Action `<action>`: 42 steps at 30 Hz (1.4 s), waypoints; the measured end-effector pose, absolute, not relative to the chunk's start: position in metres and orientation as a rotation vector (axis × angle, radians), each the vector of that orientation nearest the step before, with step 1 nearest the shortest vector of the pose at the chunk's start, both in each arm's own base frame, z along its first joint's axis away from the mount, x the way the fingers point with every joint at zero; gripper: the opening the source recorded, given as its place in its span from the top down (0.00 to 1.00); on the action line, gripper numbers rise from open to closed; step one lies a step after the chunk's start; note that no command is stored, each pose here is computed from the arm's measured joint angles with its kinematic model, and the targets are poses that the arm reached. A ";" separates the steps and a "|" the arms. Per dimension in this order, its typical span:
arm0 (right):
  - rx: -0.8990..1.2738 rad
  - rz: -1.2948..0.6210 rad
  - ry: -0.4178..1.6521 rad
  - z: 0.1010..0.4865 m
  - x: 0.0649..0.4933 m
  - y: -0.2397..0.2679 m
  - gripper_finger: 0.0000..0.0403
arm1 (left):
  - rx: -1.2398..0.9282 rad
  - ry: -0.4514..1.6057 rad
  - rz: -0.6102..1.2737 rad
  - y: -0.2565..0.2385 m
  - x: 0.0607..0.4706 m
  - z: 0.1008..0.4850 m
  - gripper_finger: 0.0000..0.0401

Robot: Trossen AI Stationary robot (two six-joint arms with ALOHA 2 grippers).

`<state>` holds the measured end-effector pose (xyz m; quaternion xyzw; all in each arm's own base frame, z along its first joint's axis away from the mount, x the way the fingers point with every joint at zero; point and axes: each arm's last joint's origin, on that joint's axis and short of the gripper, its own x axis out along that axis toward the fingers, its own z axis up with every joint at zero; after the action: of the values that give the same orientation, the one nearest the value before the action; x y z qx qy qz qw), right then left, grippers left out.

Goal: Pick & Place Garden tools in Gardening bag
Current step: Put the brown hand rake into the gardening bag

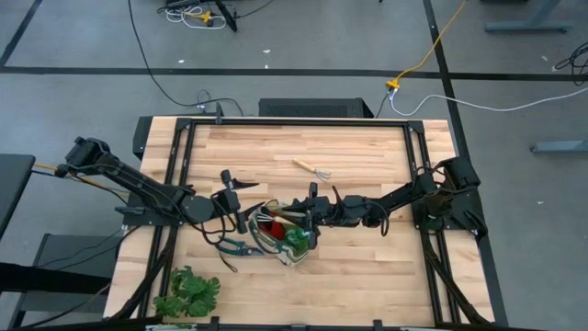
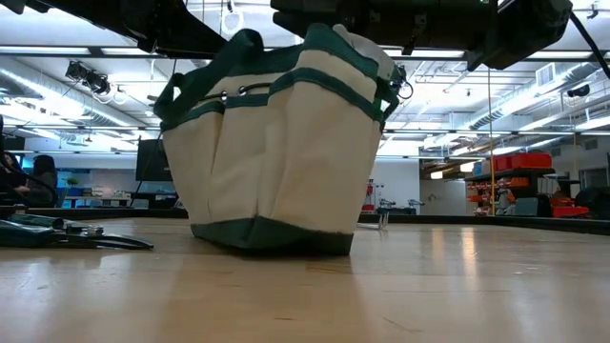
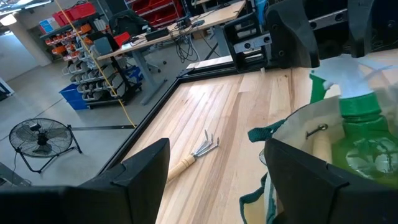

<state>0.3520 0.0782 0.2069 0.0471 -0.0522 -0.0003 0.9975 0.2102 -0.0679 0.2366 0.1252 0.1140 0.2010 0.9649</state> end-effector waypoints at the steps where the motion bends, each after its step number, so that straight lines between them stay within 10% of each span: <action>1: 0.094 -0.001 -0.105 0.207 0.352 0.078 0.76 | 0.253 0.231 0.407 -0.068 0.210 0.237 0.33; 42: 0.257 -0.383 0.315 0.255 0.293 -0.005 0.76 | 0.251 0.229 0.393 -0.068 0.210 0.237 0.33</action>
<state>0.2927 -0.0050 0.2551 0.1269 0.1553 -0.1891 0.9613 0.2105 -0.0682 0.2367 0.1240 0.1133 0.1941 0.9665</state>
